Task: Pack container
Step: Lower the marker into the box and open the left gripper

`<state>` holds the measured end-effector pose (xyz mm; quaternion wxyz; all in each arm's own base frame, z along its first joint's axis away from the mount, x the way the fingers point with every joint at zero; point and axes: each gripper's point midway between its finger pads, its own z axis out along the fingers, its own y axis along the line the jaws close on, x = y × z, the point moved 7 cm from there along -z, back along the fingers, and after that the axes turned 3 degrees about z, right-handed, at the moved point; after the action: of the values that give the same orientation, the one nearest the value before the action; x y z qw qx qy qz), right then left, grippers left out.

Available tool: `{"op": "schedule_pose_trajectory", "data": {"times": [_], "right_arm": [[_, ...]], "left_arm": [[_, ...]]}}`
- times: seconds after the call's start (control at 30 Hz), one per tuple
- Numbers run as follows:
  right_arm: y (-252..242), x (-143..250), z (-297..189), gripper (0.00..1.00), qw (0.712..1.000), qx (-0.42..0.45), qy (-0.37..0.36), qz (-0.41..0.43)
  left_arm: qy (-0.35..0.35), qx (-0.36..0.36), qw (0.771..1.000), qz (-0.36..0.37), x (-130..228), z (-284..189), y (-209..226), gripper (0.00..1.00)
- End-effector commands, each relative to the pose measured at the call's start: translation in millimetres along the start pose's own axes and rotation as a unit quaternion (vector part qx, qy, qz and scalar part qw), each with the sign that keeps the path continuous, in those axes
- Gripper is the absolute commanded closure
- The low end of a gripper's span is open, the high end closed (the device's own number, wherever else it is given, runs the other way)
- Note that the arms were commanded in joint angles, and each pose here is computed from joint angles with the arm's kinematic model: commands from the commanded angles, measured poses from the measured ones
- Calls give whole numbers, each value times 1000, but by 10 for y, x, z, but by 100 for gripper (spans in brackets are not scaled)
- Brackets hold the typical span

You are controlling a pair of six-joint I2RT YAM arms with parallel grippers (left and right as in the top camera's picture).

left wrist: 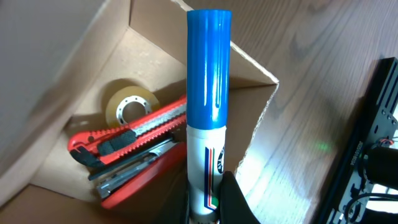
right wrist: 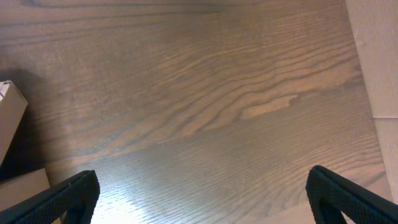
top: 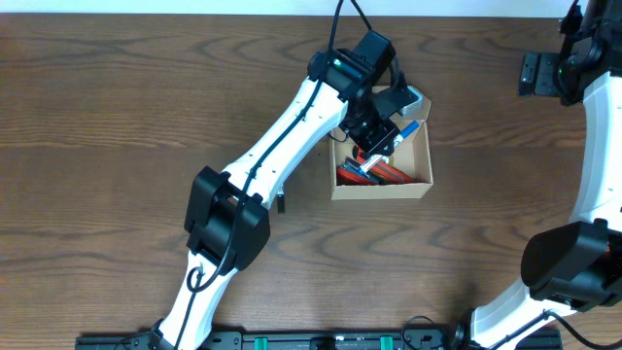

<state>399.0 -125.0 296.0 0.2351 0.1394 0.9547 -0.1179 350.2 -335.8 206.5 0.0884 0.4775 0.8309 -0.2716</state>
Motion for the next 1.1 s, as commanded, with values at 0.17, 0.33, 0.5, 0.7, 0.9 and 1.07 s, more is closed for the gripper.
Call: {"op": "schedule_pose_trajectory", "data": {"times": [0.17, 0.33, 0.5, 0.7, 0.9, 1.07], "right_arm": [[-39, -36, -105, 1, 1000, 2, -15, 11], [-39, -36, -105, 1, 1000, 2, -15, 11], [-39, -36, -105, 1, 1000, 2, -15, 11], [-39, -36, -105, 1, 1000, 2, -15, 11], [-39, -35, -105, 1, 1000, 2, -15, 11], [-39, -36, -105, 1, 1000, 2, -15, 11]], "left_arm": [[23, 9, 1000, -6, 64, 235, 187, 94], [40, 15, 999, -17, 124, 368, 249, 94], [53, 18, 998, -26, 178, 491, 321, 94], [64, 19, 997, -37, 237, 582, 412, 94], [65, 16, 997, -42, 258, 591, 475, 94], [67, 7, 997, -41, 260, 593, 495, 94]]}}
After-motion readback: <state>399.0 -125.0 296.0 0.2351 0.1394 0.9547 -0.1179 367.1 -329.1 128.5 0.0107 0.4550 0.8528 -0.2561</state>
